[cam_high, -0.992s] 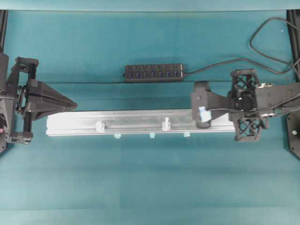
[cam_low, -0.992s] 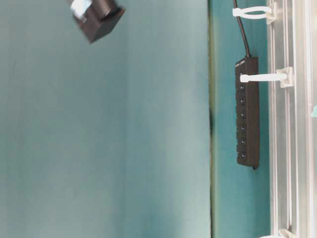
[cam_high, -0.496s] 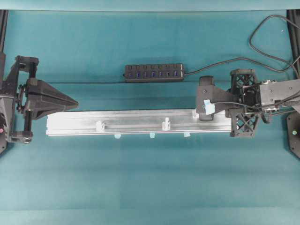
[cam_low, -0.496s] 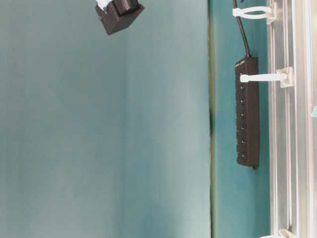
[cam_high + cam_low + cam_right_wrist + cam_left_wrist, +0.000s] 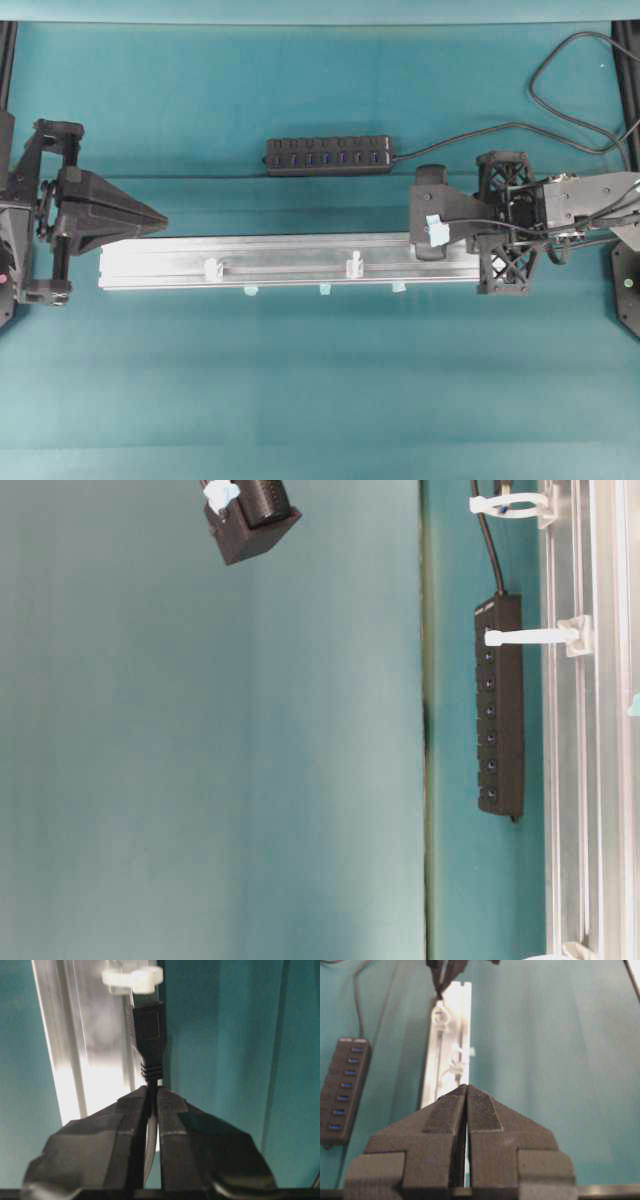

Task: Pass the USB cable through three rings with both arms.

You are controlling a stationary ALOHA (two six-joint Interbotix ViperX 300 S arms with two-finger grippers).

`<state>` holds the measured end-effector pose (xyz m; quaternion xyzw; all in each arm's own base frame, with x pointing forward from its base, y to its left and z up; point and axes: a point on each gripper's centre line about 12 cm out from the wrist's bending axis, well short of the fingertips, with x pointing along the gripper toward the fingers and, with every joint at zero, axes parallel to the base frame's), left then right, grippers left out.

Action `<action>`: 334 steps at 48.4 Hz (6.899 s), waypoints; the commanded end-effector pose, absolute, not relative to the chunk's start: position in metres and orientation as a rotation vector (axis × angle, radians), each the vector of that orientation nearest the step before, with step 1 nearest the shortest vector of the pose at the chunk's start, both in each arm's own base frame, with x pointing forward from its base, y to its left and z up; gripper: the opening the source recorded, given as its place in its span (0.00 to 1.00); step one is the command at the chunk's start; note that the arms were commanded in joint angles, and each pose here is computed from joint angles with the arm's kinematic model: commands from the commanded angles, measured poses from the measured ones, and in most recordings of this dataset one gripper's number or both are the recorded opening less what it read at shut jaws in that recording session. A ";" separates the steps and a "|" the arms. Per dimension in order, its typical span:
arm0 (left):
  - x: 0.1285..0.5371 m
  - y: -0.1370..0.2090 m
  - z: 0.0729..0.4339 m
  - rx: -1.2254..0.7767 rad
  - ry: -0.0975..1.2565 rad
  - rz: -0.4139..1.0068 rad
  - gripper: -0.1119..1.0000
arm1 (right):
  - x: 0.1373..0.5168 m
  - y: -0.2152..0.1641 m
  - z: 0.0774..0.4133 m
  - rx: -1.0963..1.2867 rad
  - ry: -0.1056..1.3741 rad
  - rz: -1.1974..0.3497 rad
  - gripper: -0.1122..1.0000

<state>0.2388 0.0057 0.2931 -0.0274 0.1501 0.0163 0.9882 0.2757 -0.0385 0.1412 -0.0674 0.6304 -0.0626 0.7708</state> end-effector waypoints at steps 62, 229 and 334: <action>0.294 0.018 0.296 -0.070 0.259 0.067 0.10 | 0.292 -0.040 0.136 0.002 1.145 -0.162 0.02; 0.497 0.043 0.139 -0.059 0.480 0.091 0.29 | 0.292 -0.035 0.139 0.012 1.022 -0.138 0.05; 0.458 0.041 0.205 0.209 0.451 0.033 0.29 | 0.332 -0.042 0.190 0.014 0.726 -0.131 0.25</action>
